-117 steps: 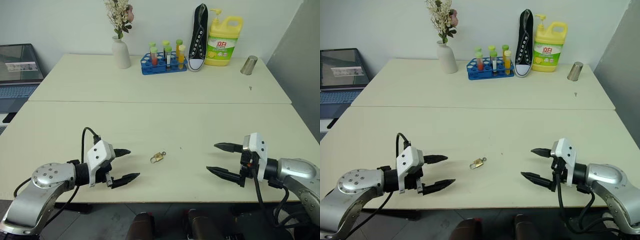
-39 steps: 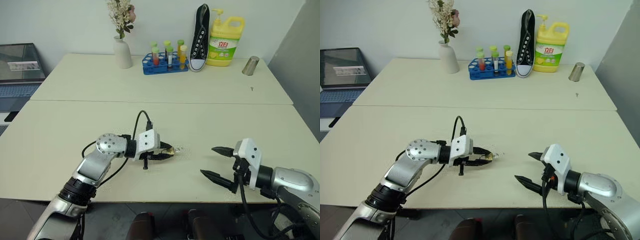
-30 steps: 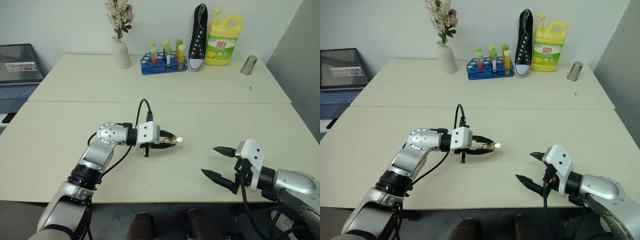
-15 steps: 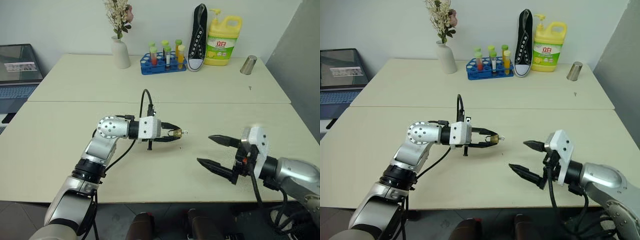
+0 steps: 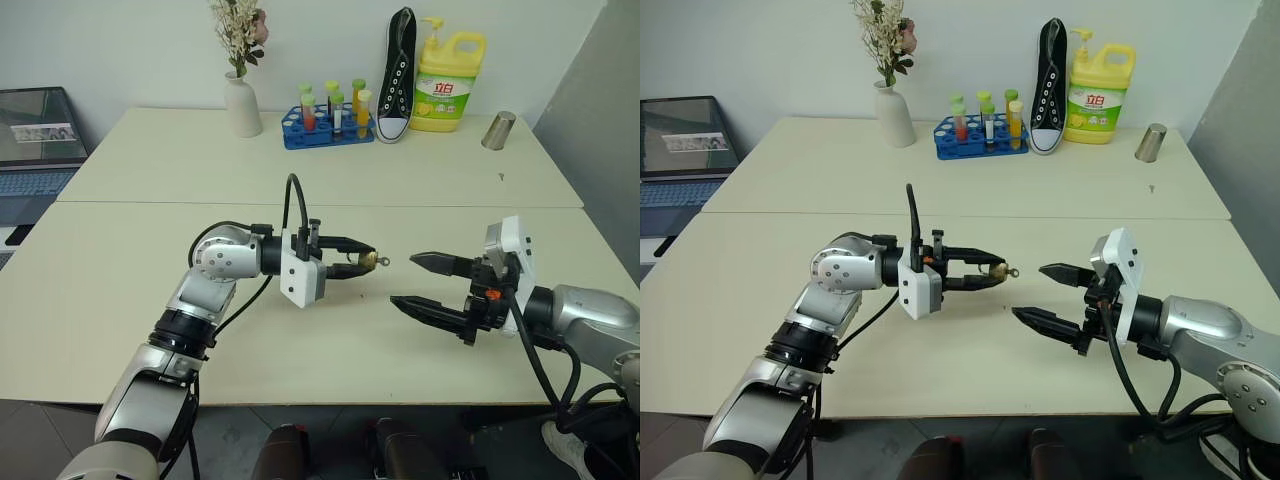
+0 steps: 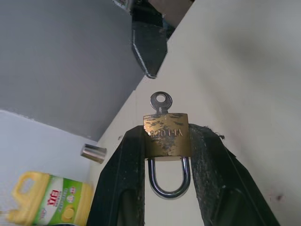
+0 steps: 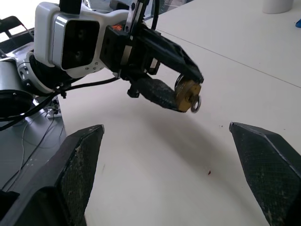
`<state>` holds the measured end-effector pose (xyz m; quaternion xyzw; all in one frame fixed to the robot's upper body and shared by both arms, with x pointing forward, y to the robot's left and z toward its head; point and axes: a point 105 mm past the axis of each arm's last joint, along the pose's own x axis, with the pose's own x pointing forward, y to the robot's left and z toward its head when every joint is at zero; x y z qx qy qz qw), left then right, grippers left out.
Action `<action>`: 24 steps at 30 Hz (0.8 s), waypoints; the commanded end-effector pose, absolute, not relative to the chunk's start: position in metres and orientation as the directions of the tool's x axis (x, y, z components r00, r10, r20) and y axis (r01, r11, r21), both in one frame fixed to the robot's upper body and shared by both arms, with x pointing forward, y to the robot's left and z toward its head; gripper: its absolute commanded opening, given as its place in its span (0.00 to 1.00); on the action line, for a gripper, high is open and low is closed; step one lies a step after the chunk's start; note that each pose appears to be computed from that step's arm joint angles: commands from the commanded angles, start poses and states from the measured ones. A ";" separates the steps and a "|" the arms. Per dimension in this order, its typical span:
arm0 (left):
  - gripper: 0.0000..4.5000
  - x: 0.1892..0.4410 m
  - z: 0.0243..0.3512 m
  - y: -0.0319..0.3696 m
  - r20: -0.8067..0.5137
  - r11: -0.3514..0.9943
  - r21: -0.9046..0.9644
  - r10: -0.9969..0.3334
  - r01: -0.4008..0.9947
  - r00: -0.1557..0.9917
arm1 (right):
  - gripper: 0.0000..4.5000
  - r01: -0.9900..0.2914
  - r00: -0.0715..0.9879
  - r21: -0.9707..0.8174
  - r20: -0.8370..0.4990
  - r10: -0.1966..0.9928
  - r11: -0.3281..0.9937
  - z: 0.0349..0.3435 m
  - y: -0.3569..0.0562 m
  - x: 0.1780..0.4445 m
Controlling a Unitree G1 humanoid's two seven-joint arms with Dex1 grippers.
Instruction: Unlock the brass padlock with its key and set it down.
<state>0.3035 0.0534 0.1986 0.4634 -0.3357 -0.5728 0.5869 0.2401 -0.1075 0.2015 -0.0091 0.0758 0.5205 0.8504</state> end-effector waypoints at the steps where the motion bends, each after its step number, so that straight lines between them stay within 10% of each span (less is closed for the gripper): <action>1: 0.21 0.300 0.214 0.049 -0.099 -0.067 0.962 -0.989 0.265 0.108 | 1.00 -0.901 0.419 0.064 -0.123 0.900 0.428 0.210 -0.105 0.240; 16: 0.21 0.298 0.220 0.042 -0.092 -0.068 0.977 -0.989 0.200 0.115 | 1.00 -0.897 0.412 0.147 -0.063 0.909 0.416 0.217 -0.097 0.258; 24: 0.21 0.296 0.221 0.041 -0.092 -0.069 0.978 -0.989 0.195 0.115 | 0.45 -0.890 0.419 0.170 -0.060 0.906 0.423 0.217 -0.100 0.264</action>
